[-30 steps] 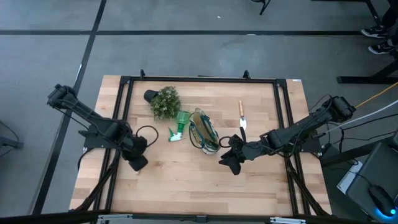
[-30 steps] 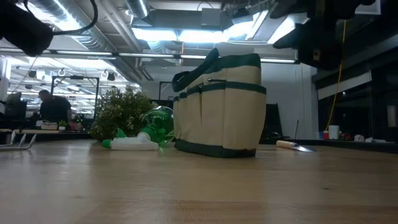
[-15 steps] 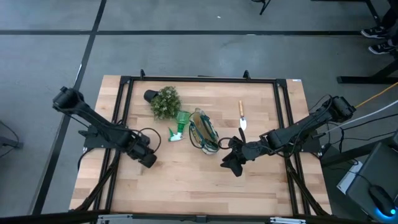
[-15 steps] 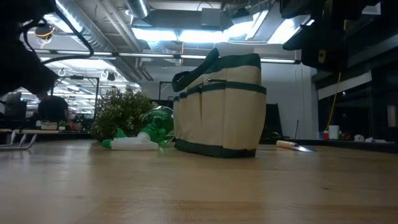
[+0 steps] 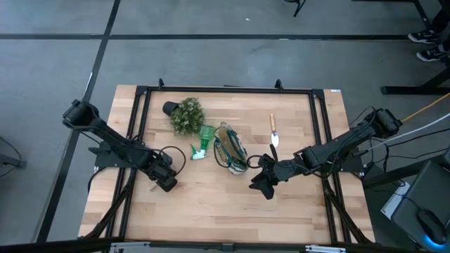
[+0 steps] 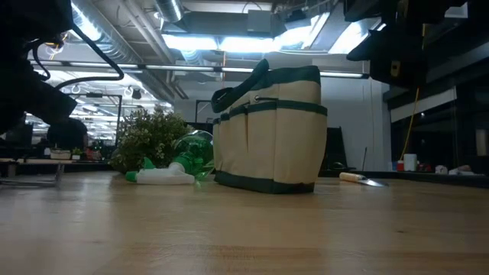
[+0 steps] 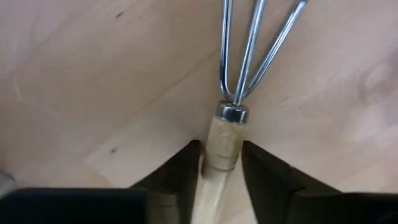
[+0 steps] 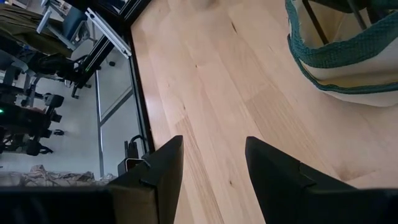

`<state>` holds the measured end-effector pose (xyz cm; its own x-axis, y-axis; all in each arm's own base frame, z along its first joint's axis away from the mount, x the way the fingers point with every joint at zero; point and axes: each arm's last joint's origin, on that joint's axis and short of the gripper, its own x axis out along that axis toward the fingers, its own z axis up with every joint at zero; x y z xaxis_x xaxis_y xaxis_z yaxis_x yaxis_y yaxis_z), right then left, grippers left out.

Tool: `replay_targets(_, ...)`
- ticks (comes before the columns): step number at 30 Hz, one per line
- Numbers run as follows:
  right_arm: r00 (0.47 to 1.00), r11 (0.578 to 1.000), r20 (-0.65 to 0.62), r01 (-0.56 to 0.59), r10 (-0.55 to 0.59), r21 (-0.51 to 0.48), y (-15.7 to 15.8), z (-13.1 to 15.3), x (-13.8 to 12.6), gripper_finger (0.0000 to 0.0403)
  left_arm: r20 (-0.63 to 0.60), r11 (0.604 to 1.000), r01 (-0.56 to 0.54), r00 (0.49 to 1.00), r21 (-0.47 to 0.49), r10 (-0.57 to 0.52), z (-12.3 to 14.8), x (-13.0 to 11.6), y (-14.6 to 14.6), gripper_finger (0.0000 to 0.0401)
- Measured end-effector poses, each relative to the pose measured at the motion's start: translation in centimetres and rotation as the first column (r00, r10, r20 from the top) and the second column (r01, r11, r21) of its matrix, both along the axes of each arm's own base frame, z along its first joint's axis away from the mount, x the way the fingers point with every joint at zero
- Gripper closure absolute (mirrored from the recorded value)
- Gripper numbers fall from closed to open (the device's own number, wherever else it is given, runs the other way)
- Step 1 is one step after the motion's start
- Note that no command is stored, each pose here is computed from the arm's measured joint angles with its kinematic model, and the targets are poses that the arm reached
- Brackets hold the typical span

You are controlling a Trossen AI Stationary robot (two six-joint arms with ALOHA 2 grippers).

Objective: Pick & Place Garden tools in Gardening bag
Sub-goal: Put the light brown hand rake into the light brown gardening bag

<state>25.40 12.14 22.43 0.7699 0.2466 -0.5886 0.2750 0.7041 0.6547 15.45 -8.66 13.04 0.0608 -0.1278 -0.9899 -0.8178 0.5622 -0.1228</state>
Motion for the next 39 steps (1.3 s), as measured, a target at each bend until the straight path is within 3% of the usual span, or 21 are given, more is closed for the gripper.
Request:
replay_targets(3,1.000,1.000,0.000,0.001,-0.001,0.001,0.0,0.0,0.0,0.0227,0.028,0.998,0.061,0.998,-0.005,-0.060,0.3,-0.1,0.0,0.0338)
replay_targets(7,1.000,1.000,-0.001,0.008,-0.008,0.009,0.0,0.0,0.0,0.0227,0.078,0.985,0.172,0.982,-0.006,-0.171,0.7,-0.2,0.1,0.0342)
replay_targets(9,1.000,0.999,0.000,0.024,-0.024,0.033,0.0,0.1,0.1,0.0227,0.166,0.968,0.250,0.955,-0.015,-0.244,1.1,0.2,-0.1,0.0342)
replay_targets(13,0.998,0.996,0.043,0.035,-0.039,0.076,0.1,0.5,0.3,0.0227,0.399,0.912,0.409,0.835,0.011,-0.379,2.7,1.4,-0.7,0.0342)
replay_targets(16,0.993,0.993,0.113,0.029,-0.042,0.114,0.3,1.2,0.7,0.0227,0.539,0.887,0.452,0.724,0.101,-0.430,3.9,2.3,-0.6,0.0342)
replay_targets(21,0.964,0.988,0.246,0.067,-0.100,0.137,0.3,2.4,1.2,0.0227,0.660,0.874,0.397,0.581,0.280,-0.476,5.4,3.9,0.6,0.0342)
replay_targets(27,0.909,0.990,0.393,0.108,-0.136,0.091,-0.8,3.6,2.1,0.0227,0.810,0.851,0.296,0.284,0.435,-0.513,8.3,6.1,1.5,0.0342)
replay_targets(29,0.892,0.991,0.432,0.121,-0.137,0.062,-1.4,3.9,2.4,0.0227,0.833,0.859,0.216,0.224,0.463,-0.506,9.1,6.7,2.1,0.0342)
replay_targets(34,0.841,0.985,0.529,0.165,-0.115,-0.047,-3.5,4.7,3.2,0.0227,0.850,0.873,0.045,0.208,0.486,-0.484,11.3,7.7,3.5,0.0342)
replay_targets(39,0.785,0.967,0.619,0.166,-0.011,-0.193,-5.4,5.5,3.9,0.0227,0.820,0.837,-0.004,0.203,0.548,-0.536,13.6,9.7,4.0,0.0342)
